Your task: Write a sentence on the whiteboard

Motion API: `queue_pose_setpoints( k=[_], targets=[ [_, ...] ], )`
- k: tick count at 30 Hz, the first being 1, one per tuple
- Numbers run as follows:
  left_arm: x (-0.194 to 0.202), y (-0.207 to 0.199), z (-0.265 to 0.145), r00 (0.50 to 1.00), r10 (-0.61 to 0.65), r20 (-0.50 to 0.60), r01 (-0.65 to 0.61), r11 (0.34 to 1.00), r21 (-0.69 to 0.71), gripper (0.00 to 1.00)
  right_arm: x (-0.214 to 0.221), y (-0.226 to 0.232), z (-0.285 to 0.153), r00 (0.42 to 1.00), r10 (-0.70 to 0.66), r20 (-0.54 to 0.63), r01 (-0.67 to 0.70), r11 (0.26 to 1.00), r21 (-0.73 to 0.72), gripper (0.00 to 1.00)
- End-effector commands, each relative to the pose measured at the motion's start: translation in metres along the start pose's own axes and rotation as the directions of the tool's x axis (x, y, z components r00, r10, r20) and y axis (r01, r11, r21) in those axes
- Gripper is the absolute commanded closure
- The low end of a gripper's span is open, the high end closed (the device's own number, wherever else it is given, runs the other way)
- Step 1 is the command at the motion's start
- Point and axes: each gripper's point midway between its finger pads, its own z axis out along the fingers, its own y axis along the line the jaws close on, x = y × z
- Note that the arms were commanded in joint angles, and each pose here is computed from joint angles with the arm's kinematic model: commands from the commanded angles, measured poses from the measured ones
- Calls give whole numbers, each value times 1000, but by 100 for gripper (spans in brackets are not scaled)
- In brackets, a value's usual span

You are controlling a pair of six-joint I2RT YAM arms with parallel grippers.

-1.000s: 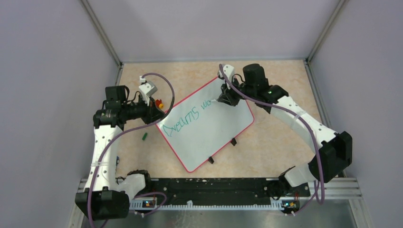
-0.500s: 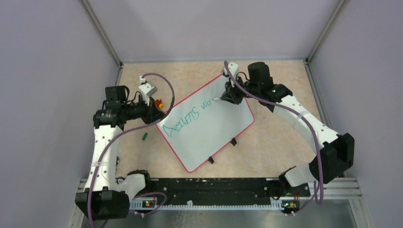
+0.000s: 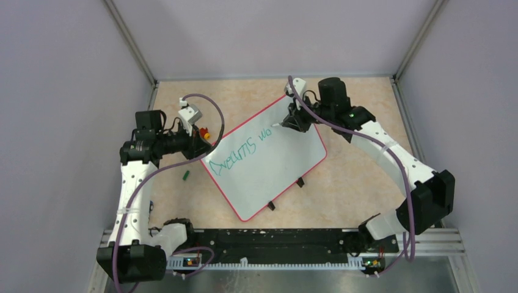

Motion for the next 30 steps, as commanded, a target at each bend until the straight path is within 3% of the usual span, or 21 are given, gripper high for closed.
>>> queue_pose_setpoints(
  k=[1, 30],
  targets=[
    [5, -2, 4, 1000, 26, -8, -26, 1000, 13, 100, -30, -7, 0, 996, -42, 79, 42, 999, 5, 100],
    [4, -3, 2, 1000, 26, -6, -26, 1000, 6, 100, 24, -7, -4, 999, -32, -33, 34, 998, 55, 100]
  ],
)
